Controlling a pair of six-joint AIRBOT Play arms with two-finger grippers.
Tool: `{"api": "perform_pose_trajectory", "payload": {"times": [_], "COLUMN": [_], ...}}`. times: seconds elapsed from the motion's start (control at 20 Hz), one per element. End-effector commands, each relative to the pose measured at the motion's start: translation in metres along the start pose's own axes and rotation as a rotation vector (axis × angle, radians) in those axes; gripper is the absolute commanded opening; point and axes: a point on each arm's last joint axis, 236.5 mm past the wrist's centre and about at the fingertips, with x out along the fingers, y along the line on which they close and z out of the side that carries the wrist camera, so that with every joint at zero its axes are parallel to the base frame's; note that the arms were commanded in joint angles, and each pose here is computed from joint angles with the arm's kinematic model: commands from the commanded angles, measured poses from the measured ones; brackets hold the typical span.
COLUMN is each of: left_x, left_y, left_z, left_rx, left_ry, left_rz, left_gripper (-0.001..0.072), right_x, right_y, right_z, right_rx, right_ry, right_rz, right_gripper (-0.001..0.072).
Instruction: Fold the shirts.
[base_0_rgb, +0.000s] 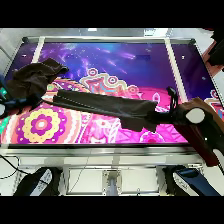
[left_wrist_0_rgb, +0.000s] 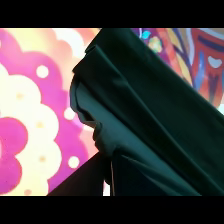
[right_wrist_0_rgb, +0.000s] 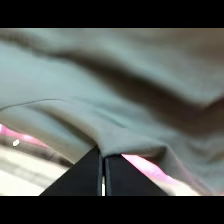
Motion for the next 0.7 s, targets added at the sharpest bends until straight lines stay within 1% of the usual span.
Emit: {"api": "perform_pose_trajectory", "payload": {"times": [0.0, 0.2, 0.3, 0.45, 0.65], "left_x": [0.021, 0.097, 0.133, 0.175, 0.201], "left_y": [-0.04, -0.026, -0.023, -0.022, -0.019], "left_z": [0.028, 0.026, 0.023, 0.023, 0.028], "left_rx": [0.133, 0.191, 0.195, 0.175, 0.153], "left_ry": [-0.058, 0.042, 0.078, 0.083, 0.051], "left_rz": [-0.051, 0.089, 0.107, 0.109, 0.107], "left_gripper": [0.0007, 0.0007, 0.0006, 0.0007, 0.0007], "right_x": [0.014, 0.043, 0.063, 0.104, 0.145], "right_y": [-0.004, -0.01, -0.018, -0.041, -0.069], "right_z": [0.048, 0.111, 0.129, 0.117, 0.089], "right_rx": [-0.059, -0.095, -0.089, -0.048, 0.0], "right_ry": [-0.055, -0.127, -0.136, -0.039, 0.082], "right_rz": [-0.034, -0.055, -0.068, -0.09, -0.12], "right_gripper": [0.0025, 0.0025, 0.0024, 0.0025, 0.0025]}}
